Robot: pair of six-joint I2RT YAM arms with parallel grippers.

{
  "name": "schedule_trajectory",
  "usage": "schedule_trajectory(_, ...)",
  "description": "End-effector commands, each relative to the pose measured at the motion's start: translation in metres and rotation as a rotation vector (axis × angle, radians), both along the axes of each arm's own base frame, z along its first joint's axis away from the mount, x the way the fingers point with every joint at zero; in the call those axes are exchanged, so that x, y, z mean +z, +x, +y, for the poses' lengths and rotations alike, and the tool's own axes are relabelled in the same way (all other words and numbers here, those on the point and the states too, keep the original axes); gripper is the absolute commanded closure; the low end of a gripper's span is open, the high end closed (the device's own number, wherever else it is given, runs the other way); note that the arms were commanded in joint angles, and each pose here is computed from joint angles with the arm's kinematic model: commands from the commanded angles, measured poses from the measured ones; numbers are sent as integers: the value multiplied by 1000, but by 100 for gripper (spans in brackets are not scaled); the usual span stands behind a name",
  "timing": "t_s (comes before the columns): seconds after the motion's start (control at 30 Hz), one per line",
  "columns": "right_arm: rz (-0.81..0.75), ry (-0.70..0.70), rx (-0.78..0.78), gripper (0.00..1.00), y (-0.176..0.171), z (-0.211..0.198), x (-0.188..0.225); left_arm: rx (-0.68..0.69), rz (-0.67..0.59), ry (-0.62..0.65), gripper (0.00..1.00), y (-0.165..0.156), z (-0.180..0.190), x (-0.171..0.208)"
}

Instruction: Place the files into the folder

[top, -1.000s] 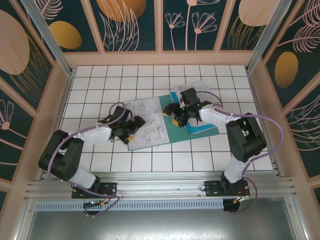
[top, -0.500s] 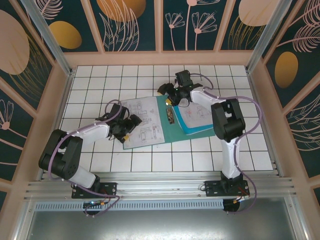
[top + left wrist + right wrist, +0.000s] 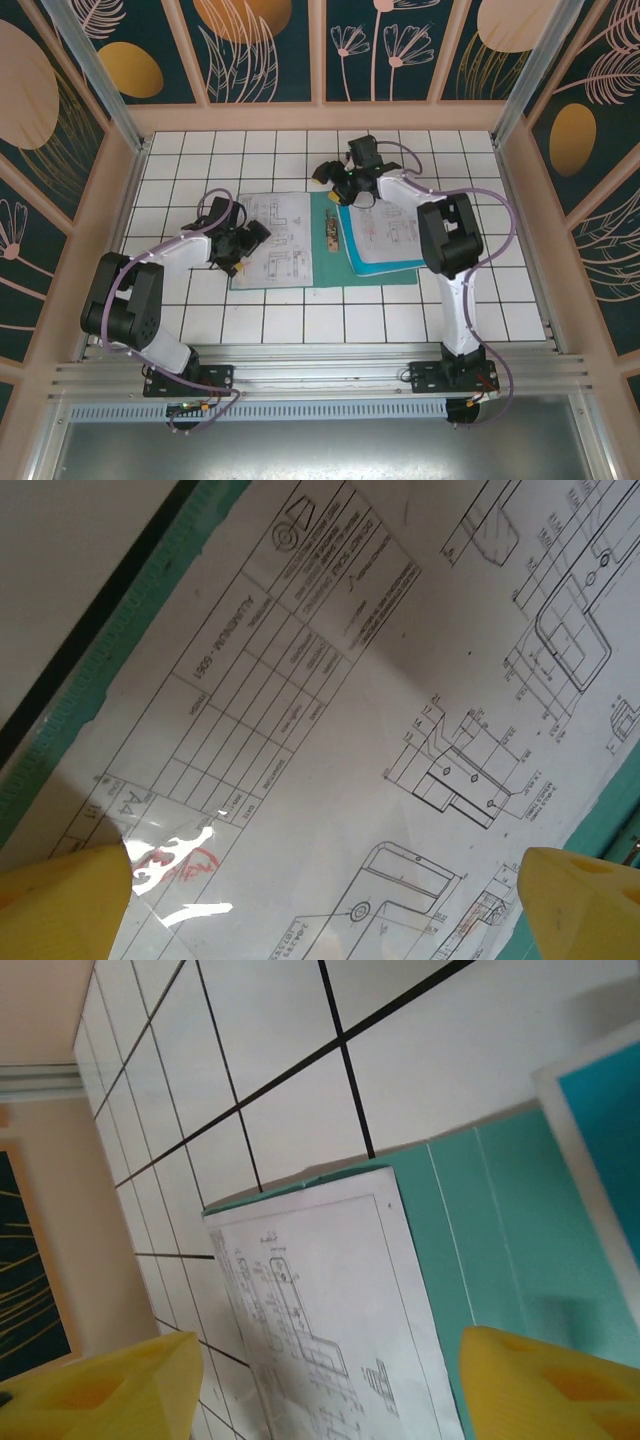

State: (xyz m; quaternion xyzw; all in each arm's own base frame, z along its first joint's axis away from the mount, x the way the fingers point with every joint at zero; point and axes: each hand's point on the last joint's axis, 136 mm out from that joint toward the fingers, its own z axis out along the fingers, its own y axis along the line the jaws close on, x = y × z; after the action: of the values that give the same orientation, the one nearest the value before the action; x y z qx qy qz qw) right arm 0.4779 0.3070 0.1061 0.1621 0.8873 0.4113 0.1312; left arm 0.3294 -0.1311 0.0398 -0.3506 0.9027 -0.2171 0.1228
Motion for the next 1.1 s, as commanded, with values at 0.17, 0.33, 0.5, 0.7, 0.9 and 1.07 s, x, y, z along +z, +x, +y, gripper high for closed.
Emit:
schedule_trajectory(0.17,-66,39,-213,32,-38,-122,30,-154,-60,-119,7,4,-71,44)
schedule_trajectory(0.33,4,67,-277,34,-57,-149,6,-270,-33,-298,22,-5,-160,51)
schedule_trajectory(0.5,65,82,-309,36,-60,-153,-16,-377,36,-394,37,-21,-220,43)
schedule_trajectory(0.7,108,94,-313,36,-59,-149,-29,-438,131,-453,52,-45,-251,21)
schedule_trajectory(0.9,153,86,-295,36,-65,-141,-42,-426,157,-485,53,-51,-262,12)
schedule_trajectory(1.07,208,87,-290,37,-79,-136,-62,-423,172,-511,53,-53,-274,7)
